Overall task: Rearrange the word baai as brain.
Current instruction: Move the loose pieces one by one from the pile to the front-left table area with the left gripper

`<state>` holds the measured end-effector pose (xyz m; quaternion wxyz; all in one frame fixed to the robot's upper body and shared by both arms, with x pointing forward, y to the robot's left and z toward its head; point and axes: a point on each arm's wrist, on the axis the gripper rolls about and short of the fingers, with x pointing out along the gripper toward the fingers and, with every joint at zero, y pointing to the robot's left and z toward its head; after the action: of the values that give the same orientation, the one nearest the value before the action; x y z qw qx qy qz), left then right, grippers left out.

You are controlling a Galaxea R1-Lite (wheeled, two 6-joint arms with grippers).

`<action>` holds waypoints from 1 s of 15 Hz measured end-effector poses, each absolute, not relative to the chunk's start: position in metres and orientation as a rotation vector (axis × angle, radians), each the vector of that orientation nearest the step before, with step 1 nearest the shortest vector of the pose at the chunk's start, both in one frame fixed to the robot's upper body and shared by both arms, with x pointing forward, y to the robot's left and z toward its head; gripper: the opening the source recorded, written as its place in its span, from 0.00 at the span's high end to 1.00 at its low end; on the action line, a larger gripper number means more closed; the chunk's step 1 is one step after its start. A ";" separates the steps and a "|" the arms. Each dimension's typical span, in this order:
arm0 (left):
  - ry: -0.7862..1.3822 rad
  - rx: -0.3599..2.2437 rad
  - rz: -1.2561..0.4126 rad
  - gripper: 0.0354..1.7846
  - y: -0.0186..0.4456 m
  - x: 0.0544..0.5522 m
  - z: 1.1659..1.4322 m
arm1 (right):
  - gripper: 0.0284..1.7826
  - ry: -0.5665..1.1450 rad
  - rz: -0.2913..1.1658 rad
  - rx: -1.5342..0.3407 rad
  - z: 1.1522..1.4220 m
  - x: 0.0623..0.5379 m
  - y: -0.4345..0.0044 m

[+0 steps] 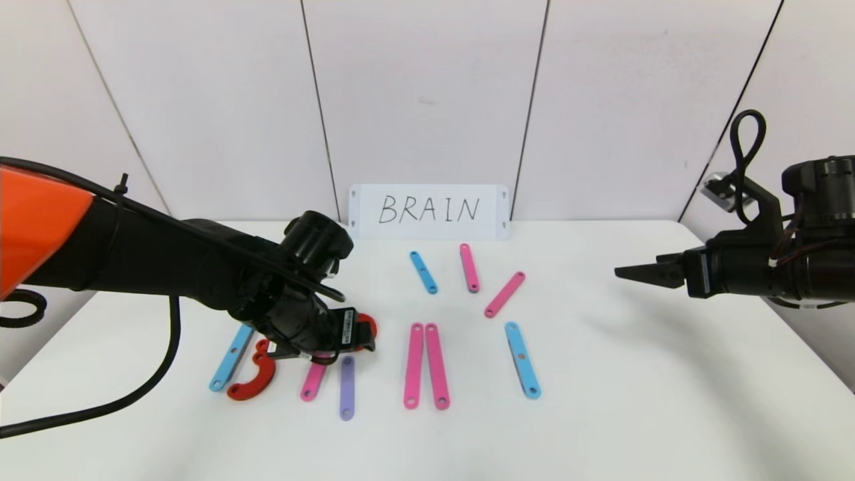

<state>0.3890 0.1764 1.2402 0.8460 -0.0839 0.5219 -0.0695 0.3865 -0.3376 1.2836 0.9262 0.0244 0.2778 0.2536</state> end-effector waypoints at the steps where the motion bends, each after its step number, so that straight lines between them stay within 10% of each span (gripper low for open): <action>1: 1.103 -0.185 -0.159 0.02 0.176 0.390 1.239 | 0.02 0.570 0.520 0.050 1.284 0.386 -0.338; 15: 1.109 -0.199 -0.175 0.02 0.172 0.391 1.235 | 0.02 0.568 0.516 0.051 1.284 0.387 -0.339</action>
<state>0.3909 0.1719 1.2349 0.8419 -0.0940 0.5250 -0.0827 0.3867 -0.3389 1.2839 0.9270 0.0248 0.2772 0.2516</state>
